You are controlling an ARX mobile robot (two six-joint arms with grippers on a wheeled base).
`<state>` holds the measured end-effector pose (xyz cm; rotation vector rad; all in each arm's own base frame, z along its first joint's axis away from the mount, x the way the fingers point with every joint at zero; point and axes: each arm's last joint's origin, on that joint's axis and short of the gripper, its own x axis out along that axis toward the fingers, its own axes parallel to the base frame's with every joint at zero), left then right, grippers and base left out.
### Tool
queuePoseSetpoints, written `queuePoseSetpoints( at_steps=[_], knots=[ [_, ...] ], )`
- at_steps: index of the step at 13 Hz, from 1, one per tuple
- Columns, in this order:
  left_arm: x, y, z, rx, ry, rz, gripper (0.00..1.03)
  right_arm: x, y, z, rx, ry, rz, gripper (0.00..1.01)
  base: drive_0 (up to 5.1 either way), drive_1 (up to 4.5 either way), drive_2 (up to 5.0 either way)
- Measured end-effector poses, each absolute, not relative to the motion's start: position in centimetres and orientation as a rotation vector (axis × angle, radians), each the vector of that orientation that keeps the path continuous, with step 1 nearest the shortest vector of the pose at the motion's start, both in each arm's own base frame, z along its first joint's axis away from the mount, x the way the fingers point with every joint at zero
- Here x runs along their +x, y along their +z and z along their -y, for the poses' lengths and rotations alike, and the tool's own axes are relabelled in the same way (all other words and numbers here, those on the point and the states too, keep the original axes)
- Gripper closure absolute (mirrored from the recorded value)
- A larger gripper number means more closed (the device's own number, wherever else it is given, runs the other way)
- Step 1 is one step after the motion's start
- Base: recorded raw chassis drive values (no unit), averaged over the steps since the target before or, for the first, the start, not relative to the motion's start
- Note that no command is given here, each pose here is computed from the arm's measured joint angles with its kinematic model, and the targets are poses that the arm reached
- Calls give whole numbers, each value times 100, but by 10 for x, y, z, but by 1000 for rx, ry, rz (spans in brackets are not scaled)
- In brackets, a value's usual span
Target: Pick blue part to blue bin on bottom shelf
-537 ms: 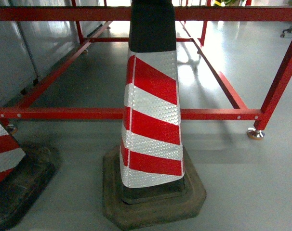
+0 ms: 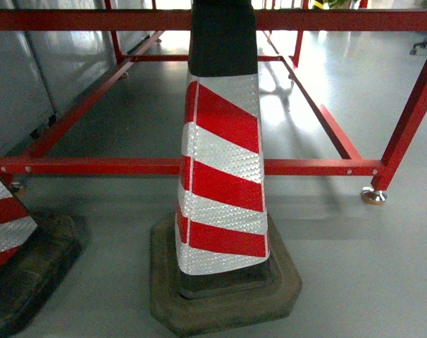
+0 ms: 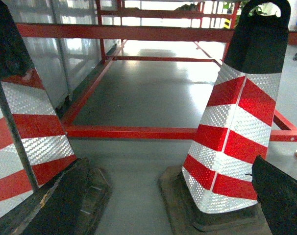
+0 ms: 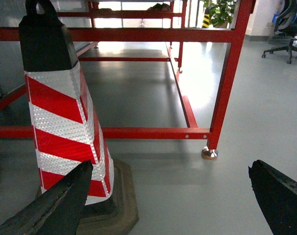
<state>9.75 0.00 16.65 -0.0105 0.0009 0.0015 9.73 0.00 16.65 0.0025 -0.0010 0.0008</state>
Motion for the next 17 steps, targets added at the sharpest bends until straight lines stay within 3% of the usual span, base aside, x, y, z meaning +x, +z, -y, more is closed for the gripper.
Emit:
queuePoseSetpoints(
  at_steps=[17],
  knots=[
    [98,167,0,-10,0,-1,5,97,167,0,2,0,1,3,0,0,0]
  ],
)
